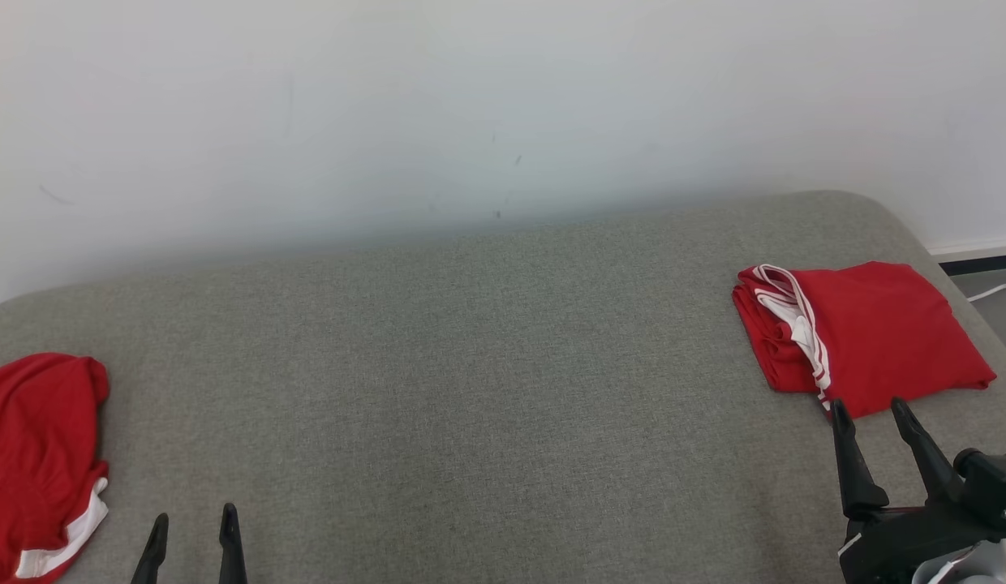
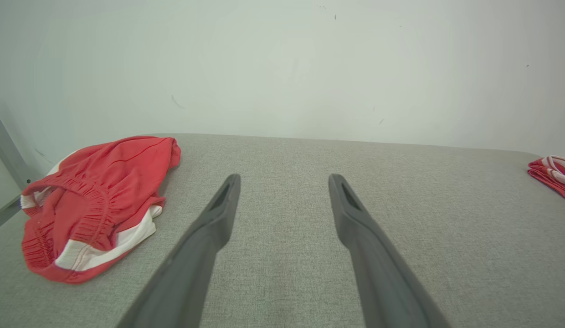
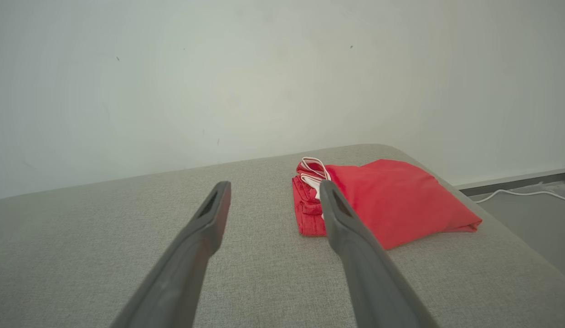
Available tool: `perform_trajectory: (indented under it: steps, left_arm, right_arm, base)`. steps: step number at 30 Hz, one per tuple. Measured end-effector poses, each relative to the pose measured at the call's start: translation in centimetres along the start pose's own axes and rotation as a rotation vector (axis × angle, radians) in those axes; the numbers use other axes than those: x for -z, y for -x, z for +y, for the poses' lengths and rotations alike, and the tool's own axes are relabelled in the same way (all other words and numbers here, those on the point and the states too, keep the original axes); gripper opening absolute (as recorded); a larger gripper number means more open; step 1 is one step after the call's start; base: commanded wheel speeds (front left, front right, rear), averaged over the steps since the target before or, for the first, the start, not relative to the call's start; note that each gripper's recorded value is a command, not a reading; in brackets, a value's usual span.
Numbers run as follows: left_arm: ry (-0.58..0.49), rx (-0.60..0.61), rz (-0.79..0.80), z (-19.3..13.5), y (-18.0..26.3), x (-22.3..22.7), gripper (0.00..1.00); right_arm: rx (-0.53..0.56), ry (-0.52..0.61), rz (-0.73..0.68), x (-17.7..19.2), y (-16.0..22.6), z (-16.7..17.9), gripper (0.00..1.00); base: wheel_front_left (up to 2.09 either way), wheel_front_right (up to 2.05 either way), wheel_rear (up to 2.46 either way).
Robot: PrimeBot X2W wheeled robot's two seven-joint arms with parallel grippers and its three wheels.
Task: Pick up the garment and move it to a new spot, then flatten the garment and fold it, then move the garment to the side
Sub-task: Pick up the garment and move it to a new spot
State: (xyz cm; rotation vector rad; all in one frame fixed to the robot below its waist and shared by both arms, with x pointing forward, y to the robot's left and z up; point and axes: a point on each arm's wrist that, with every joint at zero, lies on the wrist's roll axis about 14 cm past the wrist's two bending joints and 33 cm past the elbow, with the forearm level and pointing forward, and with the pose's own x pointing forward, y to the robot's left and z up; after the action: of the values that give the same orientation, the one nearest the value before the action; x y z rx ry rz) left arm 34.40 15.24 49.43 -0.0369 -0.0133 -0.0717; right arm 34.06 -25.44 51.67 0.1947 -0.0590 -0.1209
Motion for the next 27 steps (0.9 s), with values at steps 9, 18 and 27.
perform_trajectory:
  steps: [9, 18, 27]
  left_arm:
    - [-0.011, 0.001, 0.039, 0.00, -0.06, 0.41, 1.00]
    - [-0.014, -0.006, 0.062, 0.23, -0.10, 0.52, 1.00]
    - [-0.015, -0.013, 0.060, 0.38, -0.18, 0.11, 1.00]
  right_arm:
    - [-0.011, 0.033, -0.008, -0.09, 0.05, 0.31, 1.00]
    - [-0.013, 0.060, 0.001, 0.29, 0.35, 0.23, 1.00]
    - [-0.012, 0.069, -0.004, 0.21, 0.29, 0.28, 1.00]
  base:
    - [0.00, 0.00, 0.00]
    - [0.00, 0.00, 0.00]
    - [0.00, 0.00, 0.00]
